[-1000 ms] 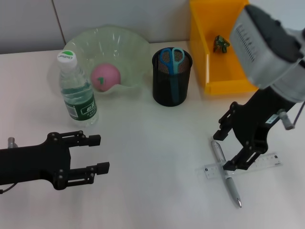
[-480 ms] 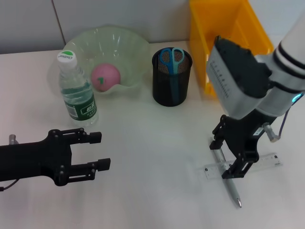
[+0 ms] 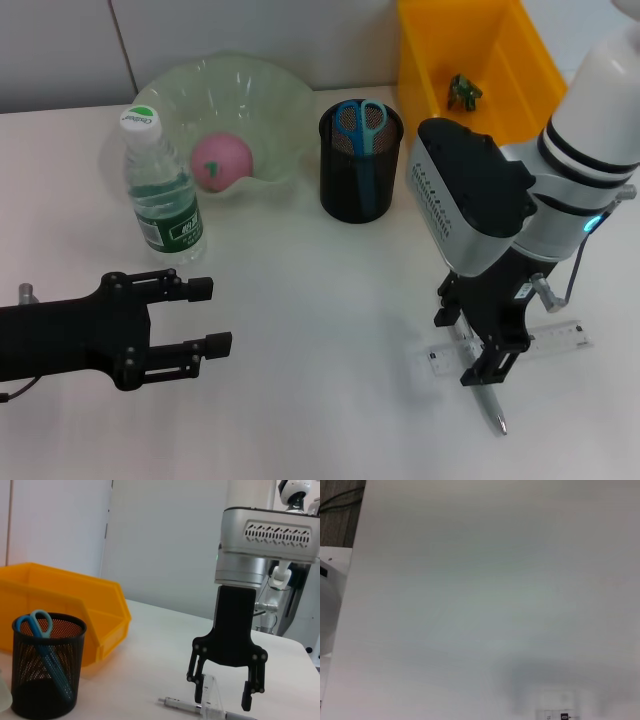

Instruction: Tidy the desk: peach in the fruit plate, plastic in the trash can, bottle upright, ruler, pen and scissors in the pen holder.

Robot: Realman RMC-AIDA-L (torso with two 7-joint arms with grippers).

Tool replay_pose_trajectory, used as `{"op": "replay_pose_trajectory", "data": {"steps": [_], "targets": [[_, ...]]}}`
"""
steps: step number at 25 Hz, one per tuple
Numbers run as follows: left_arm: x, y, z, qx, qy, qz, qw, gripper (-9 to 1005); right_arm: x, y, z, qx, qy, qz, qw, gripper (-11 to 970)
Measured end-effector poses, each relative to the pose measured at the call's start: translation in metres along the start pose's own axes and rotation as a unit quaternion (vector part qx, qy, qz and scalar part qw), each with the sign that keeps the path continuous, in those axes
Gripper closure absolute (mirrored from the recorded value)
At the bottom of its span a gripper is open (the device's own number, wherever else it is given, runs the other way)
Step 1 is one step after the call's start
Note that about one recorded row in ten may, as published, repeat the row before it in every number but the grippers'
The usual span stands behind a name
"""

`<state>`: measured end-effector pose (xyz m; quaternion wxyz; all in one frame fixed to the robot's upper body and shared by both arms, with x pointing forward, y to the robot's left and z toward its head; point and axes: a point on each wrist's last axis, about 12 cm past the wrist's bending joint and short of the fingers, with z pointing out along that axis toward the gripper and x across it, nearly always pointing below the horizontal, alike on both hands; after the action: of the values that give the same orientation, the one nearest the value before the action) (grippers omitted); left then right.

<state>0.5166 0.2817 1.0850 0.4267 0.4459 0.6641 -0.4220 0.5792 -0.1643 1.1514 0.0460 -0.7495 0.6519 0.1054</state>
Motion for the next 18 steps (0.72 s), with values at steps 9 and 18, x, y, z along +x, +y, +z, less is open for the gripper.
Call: {"op": "replay_pose_trajectory", "data": {"steps": [9, 18], "targets": [[-0.001, 0.0, 0.0, -0.001, -0.005, 0.002, 1.0, 289, 0.0, -0.001, 0.011, -0.001, 0.003, -0.004, 1.0, 319], [-0.001, 0.001, 0.0, -0.004, -0.004, 0.001, 1.0, 287, -0.002, -0.004, 0.022, 0.003, 0.003, -0.011, 1.0, 337]]}}
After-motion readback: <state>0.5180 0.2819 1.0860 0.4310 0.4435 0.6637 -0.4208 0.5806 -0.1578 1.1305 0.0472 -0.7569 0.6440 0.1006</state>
